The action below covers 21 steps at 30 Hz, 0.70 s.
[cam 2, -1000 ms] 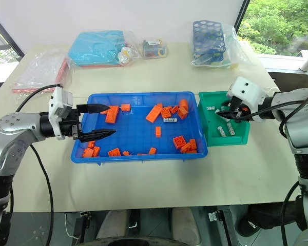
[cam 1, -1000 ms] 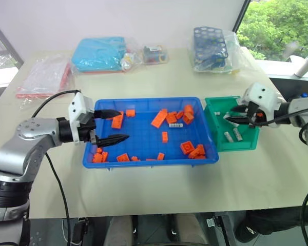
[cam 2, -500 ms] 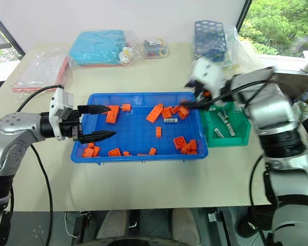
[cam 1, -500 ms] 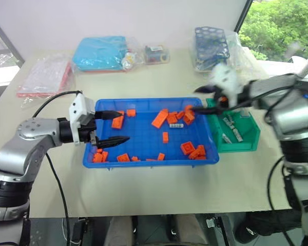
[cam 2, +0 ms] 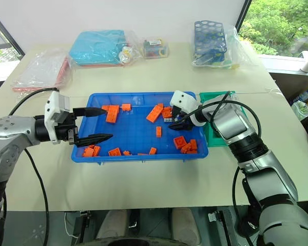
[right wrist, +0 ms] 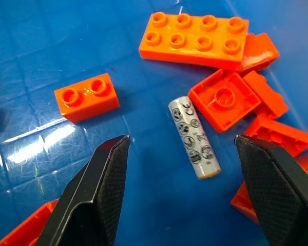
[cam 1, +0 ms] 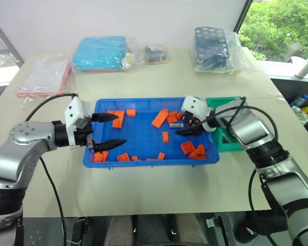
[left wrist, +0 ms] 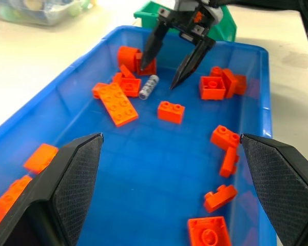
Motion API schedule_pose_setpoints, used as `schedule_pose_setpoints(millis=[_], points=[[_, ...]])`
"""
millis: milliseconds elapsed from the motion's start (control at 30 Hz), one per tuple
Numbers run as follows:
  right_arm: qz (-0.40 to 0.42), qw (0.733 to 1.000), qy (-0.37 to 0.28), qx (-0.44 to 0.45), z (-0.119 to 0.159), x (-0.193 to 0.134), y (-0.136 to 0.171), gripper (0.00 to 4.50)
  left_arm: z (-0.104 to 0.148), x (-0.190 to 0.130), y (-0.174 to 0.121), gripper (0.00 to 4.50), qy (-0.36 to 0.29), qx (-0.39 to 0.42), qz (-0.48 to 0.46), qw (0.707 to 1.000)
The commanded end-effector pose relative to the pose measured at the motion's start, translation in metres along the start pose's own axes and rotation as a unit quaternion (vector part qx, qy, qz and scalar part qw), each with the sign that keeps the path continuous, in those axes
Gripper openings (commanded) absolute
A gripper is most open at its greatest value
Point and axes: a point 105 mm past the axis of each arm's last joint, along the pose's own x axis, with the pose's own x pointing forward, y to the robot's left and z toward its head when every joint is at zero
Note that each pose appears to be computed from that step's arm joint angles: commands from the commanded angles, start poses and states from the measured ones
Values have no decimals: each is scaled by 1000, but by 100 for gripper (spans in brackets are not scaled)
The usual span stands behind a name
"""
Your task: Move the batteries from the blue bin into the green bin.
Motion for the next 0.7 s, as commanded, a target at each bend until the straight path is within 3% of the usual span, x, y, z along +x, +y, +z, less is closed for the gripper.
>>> schedule_pose_setpoints(millis=[33,133,233,400,567,700], points=[[-10,1000,-9,6,4,3,-5,334,10,-3,-1,450,-9,16,3,1000],[-7,1000,-9,19,3,10,-5,334,11,-2,1,450,-11,17,4,1000],[-5,1000,-8,23,-1,13,-3,256,12,0,2,450,-12,19,2,1000],[-3,999,-29,25,7,3,0,7,12,-1,4,450,-12,19,1,1000],[-13,996,-81,29,33,-48,-4,6,10,-3,5,450,-12,16,1,1000],[-95,990,-91,55,32,-120,-35,6,6,-6,8,450,-10,11,7,1000]])
